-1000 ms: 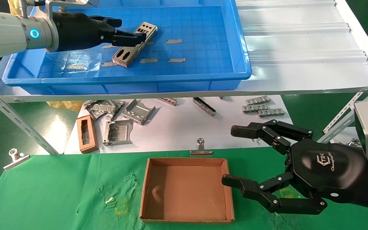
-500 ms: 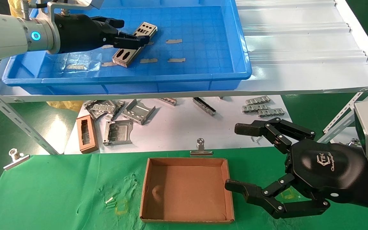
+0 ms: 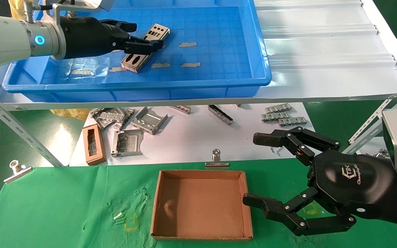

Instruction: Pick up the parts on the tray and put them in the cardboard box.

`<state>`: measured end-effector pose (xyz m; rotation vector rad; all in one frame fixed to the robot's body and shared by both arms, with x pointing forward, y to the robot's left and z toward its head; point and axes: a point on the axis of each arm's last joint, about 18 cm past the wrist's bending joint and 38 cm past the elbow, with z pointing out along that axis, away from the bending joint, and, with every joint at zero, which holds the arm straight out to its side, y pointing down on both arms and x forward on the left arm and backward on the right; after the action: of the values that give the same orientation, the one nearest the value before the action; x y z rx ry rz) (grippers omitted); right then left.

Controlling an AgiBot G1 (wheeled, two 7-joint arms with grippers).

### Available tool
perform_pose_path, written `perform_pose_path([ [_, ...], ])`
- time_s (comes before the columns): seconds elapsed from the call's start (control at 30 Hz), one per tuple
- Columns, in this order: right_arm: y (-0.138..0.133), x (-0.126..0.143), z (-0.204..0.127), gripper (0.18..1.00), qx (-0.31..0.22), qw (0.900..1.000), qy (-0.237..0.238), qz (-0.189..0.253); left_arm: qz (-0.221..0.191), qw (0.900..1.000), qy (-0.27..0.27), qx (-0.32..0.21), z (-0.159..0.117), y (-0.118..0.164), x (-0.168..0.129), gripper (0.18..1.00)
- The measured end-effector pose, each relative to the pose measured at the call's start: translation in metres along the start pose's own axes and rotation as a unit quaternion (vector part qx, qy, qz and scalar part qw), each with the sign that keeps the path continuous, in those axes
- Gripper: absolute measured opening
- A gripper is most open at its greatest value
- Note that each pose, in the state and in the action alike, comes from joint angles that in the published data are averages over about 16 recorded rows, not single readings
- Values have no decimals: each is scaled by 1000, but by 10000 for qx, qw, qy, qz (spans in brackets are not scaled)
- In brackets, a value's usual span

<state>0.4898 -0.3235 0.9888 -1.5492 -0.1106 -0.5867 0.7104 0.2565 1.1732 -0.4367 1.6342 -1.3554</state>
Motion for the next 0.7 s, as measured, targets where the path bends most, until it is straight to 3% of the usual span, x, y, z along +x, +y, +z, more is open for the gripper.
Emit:
perform_pose_path([
  [0.3,0,0,0,1000,0,10000,0,0,0,10000,-4,-5,1,0,0,902],
  [0.7,0,0,0,1000,0,10000,0,0,41,10000,14,11,1,0,1,682],
])
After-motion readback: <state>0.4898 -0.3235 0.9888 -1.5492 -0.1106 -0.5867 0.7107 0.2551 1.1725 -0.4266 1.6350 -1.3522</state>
